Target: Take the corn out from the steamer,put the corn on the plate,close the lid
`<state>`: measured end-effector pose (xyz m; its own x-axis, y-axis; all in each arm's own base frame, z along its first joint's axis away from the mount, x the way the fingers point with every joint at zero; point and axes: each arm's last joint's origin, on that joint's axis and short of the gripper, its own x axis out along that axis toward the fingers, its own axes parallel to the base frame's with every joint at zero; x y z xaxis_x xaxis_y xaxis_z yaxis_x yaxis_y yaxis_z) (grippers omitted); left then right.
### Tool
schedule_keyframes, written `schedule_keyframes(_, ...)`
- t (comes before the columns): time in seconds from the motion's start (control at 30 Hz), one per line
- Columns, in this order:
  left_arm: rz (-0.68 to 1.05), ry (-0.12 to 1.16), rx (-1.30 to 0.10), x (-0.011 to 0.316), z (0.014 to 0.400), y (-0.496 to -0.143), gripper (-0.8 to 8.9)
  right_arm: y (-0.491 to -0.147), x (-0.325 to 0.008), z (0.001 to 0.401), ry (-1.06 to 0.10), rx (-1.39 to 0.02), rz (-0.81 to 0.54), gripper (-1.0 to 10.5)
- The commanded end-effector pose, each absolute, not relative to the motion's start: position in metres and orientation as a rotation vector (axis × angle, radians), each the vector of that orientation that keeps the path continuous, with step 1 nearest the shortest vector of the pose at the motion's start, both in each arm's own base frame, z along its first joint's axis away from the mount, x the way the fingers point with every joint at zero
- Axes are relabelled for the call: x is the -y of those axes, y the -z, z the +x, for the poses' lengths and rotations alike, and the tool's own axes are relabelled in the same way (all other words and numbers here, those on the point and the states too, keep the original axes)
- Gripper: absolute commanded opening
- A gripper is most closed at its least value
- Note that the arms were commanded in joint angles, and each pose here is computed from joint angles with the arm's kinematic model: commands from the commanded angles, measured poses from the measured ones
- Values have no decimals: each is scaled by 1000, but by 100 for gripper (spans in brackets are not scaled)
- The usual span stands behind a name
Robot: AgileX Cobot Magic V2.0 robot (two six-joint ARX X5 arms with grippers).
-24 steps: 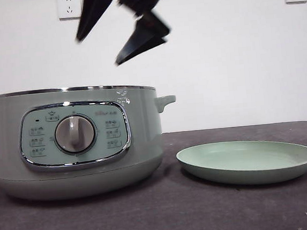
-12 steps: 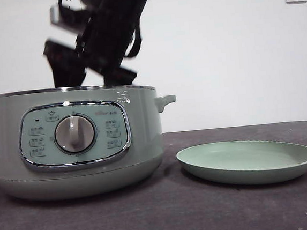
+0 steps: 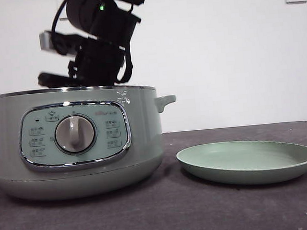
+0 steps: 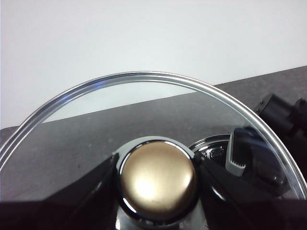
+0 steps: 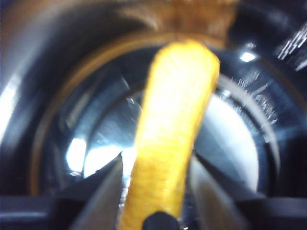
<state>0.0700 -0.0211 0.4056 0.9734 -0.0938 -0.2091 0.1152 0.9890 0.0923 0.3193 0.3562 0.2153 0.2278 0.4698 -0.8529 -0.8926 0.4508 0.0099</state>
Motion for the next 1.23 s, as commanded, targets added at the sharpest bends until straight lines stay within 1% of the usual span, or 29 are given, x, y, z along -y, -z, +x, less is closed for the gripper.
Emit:
schedule_keyframes(0.03,88,102,-161,19,66,-411,-9,-207,-359,320,-1010,-929,-565,52)
schedule_keyframes(0.1,91,103,-170,19,66,-411,-9,-207,-361,318,-1018,-920,-573,24)
schedule_keyframes(0.2,92,102,-181,19,66,-409,-9,-210,-363,316,-1031,-898,-584,23)
schedule_keyframes(0.27,94,103,-186,19,66,-409,-9,-219,-361,315,-1031,-882,-578,23)
schedule_keyframes(0.4,94,102,-187,19,66,-409,-9,-250,-352,307,-1032,-838,-563,23)
schedule_keyframes(0.5,95,103,-190,20,69,-409,-9,-278,-341,299,-1000,-807,-566,23)
schedule_keyframes(0.6,99,104,-200,23,75,-409,-9,-307,-321,292,-907,-786,-584,24)
schedule_keyframes(0.7,104,109,-215,27,84,-408,-9,-333,-297,284,-836,-801,-584,24)
schedule_keyframes(0.8,111,123,-238,33,96,-407,-9,-354,-268,277,-767,-852,-560,23)
schedule_keyframes(0.9,111,174,-263,40,107,-405,-9,-369,-238,274,-670,-913,-539,23)
schedule_keyframes(0.93,110,191,-273,42,112,-404,-9,-372,-225,274,-615,-946,-524,22)
schedule_keyframes(1.0,111,213,-286,46,119,-402,-9,-374,-206,277,-540,-1006,-495,-15)
schedule_keyframes(1.03,112,221,-293,48,124,-401,-9,-373,-194,280,-497,-1057,-475,-16)
schedule_keyframes(1.13,110,250,-308,54,133,-399,-9,-367,-169,287,-402,-1168,-428,-16)
schedule_keyframes(1.23,91,268,-316,58,141,-397,-9,-355,-150,292,-339,-1223,-389,-16)
